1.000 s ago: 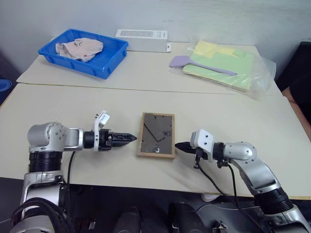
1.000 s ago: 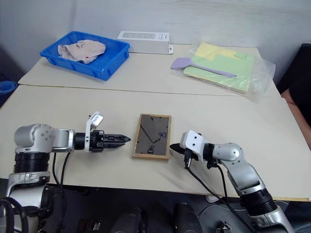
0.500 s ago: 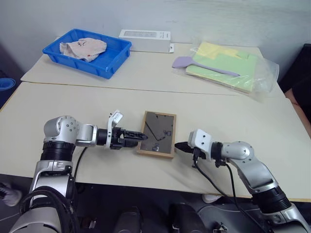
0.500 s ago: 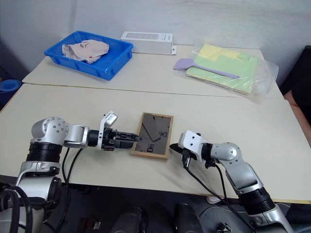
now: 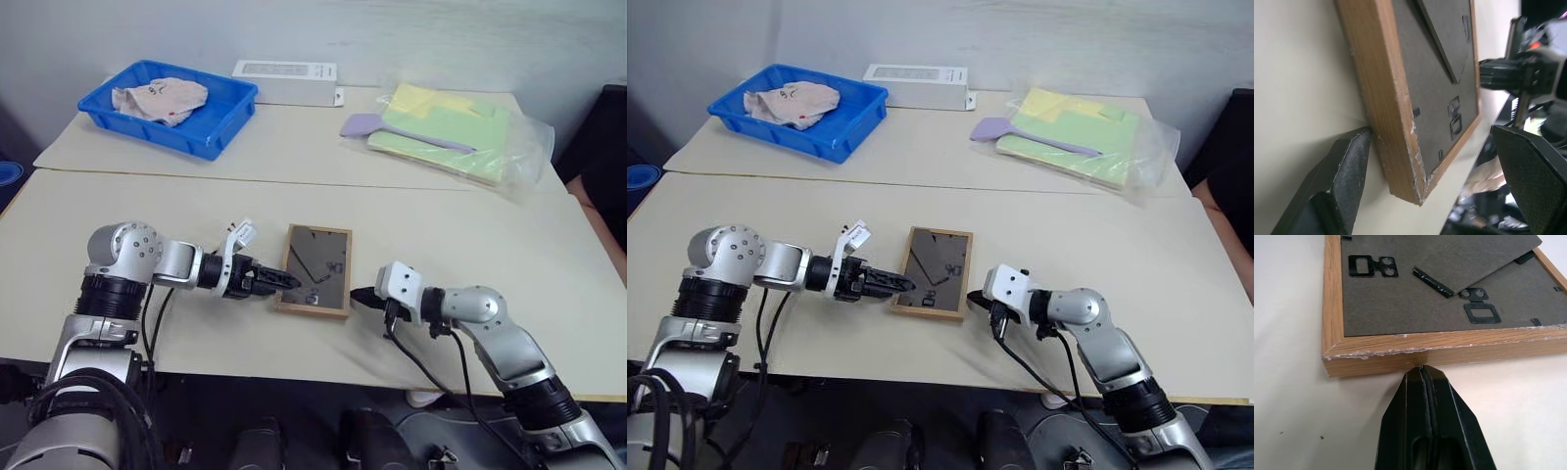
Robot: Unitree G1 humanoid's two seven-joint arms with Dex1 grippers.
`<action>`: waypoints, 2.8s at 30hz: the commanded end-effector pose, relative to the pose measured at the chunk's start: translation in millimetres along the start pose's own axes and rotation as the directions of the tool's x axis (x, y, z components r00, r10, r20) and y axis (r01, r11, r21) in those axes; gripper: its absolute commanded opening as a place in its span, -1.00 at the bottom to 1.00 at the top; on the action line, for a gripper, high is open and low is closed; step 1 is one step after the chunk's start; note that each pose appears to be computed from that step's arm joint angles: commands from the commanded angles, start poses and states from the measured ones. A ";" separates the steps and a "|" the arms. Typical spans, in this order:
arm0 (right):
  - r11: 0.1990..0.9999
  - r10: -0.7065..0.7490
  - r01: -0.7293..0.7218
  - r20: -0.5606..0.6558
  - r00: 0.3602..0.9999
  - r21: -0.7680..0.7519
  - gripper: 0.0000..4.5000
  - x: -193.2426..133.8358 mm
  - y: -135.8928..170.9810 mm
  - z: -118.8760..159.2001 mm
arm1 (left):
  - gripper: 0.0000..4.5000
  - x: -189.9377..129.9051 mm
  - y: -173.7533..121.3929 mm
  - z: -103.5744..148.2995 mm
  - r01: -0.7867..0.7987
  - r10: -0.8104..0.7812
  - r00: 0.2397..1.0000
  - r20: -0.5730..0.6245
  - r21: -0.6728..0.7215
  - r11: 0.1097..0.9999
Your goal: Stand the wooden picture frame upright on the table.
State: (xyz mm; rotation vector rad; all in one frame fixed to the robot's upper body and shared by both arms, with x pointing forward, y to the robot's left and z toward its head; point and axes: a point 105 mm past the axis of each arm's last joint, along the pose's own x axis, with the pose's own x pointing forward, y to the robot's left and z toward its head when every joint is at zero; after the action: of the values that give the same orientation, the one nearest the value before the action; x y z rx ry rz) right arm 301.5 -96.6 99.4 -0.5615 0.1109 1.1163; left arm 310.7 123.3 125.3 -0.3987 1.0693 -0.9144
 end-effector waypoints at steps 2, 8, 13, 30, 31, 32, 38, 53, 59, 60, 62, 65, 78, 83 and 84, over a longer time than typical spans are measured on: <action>0.999 0.001 0.001 0.048 0.999 -0.035 -1.00 0.7 -0.6 13.9 | 0.82 -5.6 16.2 -12.7 -0.105 0.103 0.992 -0.072 -0.026 0.994; 1.000 -0.003 0.005 0.055 0.999 -0.028 -1.00 2.5 1.3 13.5 | 0.82 9.2 4.3 -8.6 0.003 -0.008 0.998 -0.061 -0.082 0.997; 1.000 0.000 0.002 0.060 0.998 -0.029 -1.00 2.7 2.5 14.4 | 0.82 29.8 -3.2 -4.7 0.070 -0.077 0.996 -0.047 -0.139 0.988; 1.000 -0.028 0.027 0.077 0.997 0.008 -1.00 -24.5 -4.8 6.1 | -0.44 25.1 -5.4 4.0 0.163 -0.152 0.985 0.078 -0.170 0.972; 0.998 -0.033 0.025 0.130 0.991 0.063 -1.00 -31.9 -7.2 12.2 | -0.44 23.0 -5.0 6.4 0.166 -0.150 0.982 0.117 -0.143 0.976; 0.991 -0.017 -0.008 0.179 0.984 0.136 -1.00 -38.3 -5.9 17.9 | -0.44 20.8 -3.9 8.2 0.170 -0.150 0.977 0.151 -0.129 0.977; 0.932 0.030 -0.177 0.419 0.907 0.317 -0.17 -55.8 -11.5 73.3 | -0.44 5.4 -6.1 16.5 0.105 -0.209 0.905 0.370 0.282 0.954; 0.904 0.022 -0.181 0.381 0.924 0.386 0.94 10.6 -24.8 96.5 | -0.44 13.9 -16.2 3.2 0.087 -0.287 0.892 0.348 0.492 0.866; 0.893 0.174 -0.347 0.491 0.853 0.287 0.94 1.7 3.5 119.8 | -0.44 14.9 -15.2 -0.2 0.111 -0.287 0.899 0.332 0.461 0.880; 0.895 0.200 -0.360 0.485 0.852 0.263 0.94 -3.0 7.5 117.2 | -0.44 14.3 -16.3 0.1 0.125 -0.295 0.895 0.334 0.448 0.885; 0.896 0.236 -0.378 0.472 0.849 0.232 0.94 -10.5 13.4 112.0 | -0.44 12.6 -17.8 1.8 0.147 -0.304 0.890 0.341 0.416 0.897; 0.915 0.235 -0.354 0.456 0.858 0.195 0.94 -15.7 12.7 106.7 | -0.44 9.6 -18.9 4.0 0.182 -0.316 0.884 0.346 0.367 0.912; 0.975 -0.047 0.141 0.466 0.884 -0.169 0.94 -84.2 -44.0 81.7 | -0.44 -31.1 -40.6 -3.2 0.519 -0.502 0.844 0.189 -0.056 0.853; 0.749 -0.004 0.259 0.386 0.923 -0.610 0.94 -62.3 -36.7 70.9 | -0.44 -32.9 -47.7 -7.1 0.546 -0.532 0.837 0.129 -0.131 0.828; 0.698 -0.008 0.284 0.390 0.921 -0.657 0.94 -54.0 -36.7 71.7 | -0.44 -31.1 -50.1 -9.7 0.542 -0.532 0.841 0.099 -0.144 0.828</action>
State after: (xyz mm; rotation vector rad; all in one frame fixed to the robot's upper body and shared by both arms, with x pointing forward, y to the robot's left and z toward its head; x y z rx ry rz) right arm 297.2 -132.2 191.6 -0.8947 -0.5914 1.0853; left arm 279.1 129.0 154.0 -0.8982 1.0135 -1.2122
